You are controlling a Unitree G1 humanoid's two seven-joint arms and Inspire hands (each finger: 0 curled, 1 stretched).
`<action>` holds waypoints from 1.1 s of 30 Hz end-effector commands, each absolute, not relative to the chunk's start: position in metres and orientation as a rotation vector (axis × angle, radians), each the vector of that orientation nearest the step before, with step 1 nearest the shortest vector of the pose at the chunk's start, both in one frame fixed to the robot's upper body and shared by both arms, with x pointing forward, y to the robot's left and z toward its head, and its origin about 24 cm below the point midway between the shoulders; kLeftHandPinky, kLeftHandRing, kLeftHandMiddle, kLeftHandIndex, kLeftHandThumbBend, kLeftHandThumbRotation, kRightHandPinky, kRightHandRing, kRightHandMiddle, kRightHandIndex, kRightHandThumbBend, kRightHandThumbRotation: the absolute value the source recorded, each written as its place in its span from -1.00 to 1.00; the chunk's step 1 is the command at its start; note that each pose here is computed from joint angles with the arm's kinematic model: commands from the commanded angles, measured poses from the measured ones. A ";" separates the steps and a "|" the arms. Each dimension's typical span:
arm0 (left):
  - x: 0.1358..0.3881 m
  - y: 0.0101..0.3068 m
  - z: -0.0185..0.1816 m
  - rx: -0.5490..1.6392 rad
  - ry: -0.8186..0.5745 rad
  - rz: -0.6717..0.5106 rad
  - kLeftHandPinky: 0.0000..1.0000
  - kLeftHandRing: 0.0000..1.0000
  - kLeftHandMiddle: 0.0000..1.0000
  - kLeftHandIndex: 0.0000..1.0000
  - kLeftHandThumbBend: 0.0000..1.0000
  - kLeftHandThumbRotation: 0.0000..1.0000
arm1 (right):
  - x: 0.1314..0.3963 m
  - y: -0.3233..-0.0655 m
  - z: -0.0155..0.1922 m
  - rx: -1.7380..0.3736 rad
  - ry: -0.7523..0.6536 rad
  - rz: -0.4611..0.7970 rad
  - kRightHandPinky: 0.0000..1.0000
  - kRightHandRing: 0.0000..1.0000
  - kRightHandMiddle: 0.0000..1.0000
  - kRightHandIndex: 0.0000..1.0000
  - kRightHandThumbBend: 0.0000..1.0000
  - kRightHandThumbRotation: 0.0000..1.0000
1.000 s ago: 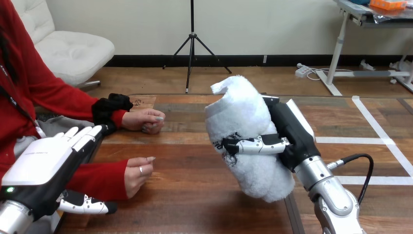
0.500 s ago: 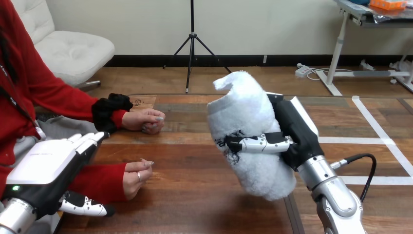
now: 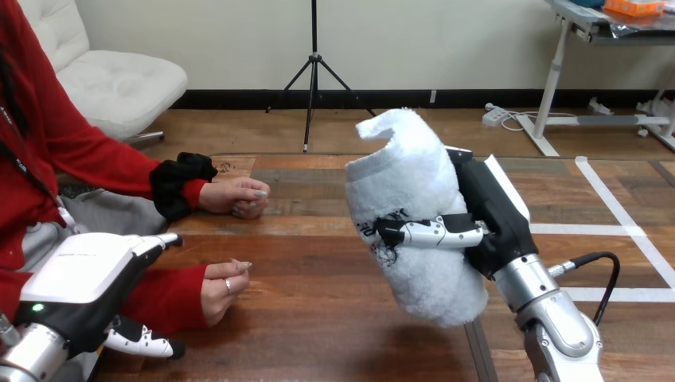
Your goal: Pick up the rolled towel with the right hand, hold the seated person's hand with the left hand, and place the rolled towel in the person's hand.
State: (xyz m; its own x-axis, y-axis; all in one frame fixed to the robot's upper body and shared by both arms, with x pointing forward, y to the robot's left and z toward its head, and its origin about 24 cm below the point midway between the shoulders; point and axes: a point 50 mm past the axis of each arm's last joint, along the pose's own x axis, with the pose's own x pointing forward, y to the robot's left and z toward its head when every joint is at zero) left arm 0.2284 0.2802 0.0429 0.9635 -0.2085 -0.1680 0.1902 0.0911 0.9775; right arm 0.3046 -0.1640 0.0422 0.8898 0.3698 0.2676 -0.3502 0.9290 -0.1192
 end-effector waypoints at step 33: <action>0.249 0.285 0.041 1.528 -0.032 -0.319 0.20 0.27 0.38 0.43 1.00 -0.71 | 0.290 -0.165 0.091 0.028 -0.493 0.416 -0.61 -0.52 -0.24 -0.10 0.73 -1.00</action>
